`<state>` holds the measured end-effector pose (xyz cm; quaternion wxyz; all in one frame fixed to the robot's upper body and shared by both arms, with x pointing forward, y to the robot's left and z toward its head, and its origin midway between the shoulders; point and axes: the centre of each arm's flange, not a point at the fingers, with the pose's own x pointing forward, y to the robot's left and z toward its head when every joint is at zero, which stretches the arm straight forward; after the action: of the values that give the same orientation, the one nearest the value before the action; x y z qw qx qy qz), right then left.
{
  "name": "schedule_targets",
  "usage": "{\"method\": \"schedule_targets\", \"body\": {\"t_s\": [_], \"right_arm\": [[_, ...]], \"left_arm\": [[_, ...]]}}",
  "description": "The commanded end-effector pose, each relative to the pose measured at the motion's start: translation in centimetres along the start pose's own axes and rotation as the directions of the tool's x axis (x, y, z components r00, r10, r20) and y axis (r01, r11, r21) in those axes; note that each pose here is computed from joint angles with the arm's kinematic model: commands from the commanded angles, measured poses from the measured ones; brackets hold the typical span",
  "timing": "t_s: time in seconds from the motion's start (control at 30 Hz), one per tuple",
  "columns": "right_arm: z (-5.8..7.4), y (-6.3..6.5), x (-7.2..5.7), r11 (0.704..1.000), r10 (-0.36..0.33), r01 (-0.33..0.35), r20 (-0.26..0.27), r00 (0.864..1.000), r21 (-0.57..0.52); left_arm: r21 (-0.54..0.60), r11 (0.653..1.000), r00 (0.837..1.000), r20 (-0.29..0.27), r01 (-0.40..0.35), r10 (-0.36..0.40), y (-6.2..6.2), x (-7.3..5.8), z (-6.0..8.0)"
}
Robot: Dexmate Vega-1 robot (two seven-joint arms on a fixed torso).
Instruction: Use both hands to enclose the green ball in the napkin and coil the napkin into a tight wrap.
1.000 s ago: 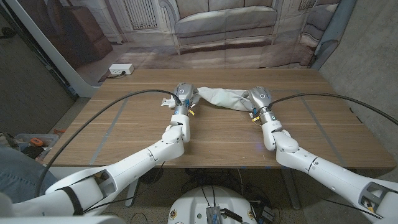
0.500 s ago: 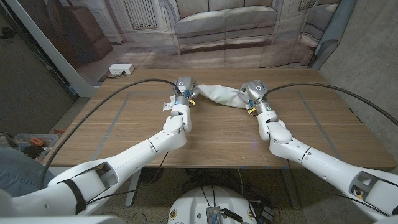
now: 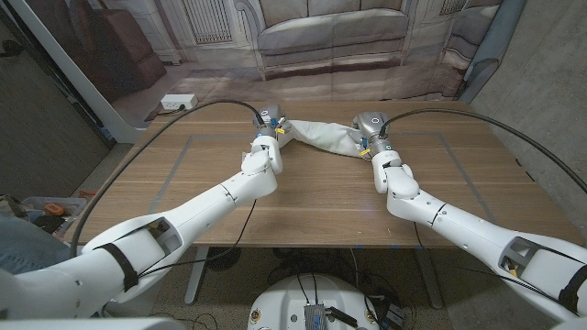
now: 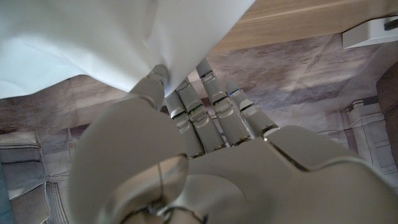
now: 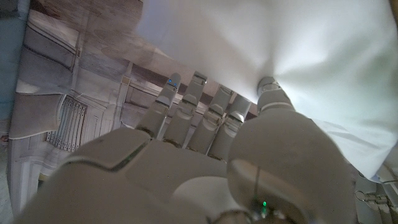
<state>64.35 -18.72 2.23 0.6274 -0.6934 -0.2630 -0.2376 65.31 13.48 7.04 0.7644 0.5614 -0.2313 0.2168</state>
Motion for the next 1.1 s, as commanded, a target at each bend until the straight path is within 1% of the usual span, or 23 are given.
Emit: {"method": "schedule_targets", "body": {"t_s": [0.03,0.2,0.3,0.53,0.67,0.77,0.93,1.1], "right_arm": [[-0.3,0.4,2.6,0.997,0.08,-0.08,-0.041,0.996,0.003],[-0.5,1.5,3.2,0.995,0.1,-0.1,-0.053,0.994,0.001],[-0.8,2.2,3.5,0.993,0.117,-0.117,-0.06,0.991,0.003],[-1.3,4.0,3.9,0.989,0.145,-0.145,-0.08,0.986,0.012],[-1.6,4.8,4.0,0.987,0.16,-0.159,-0.094,0.983,0.015],[-1.8,5.1,4.0,0.986,0.164,-0.163,-0.102,0.981,0.017],[-1.9,5.1,3.5,0.987,0.162,-0.161,-0.107,0.981,0.023],[-1.7,5.0,3.0,0.987,0.159,-0.158,-0.102,0.982,0.017]], "left_arm": [[-0.048,0.991,0.99,-0.064,0.126,-0.129,0.3,3.3,-0.3],[-0.002,0.986,0.982,-0.084,0.167,-0.167,0.0,4.5,0.2],[0.034,0.982,0.979,-0.093,0.184,-0.18,-0.3,4.9,0.6],[0.157,0.976,0.987,-0.085,0.15,-0.138,-0.8,5.1,1.4],[0.221,0.966,0.99,-0.074,0.133,-0.12,-1.1,5.0,1.9],[0.267,0.956,0.992,-0.065,0.119,-0.105,-1.4,4.8,2.3],[0.316,0.943,0.994,-0.054,0.107,-0.095,-1.6,4.1,2.6],[0.351,0.931,0.994,-0.056,0.103,-0.089,-1.5,3.4,2.4]]}}
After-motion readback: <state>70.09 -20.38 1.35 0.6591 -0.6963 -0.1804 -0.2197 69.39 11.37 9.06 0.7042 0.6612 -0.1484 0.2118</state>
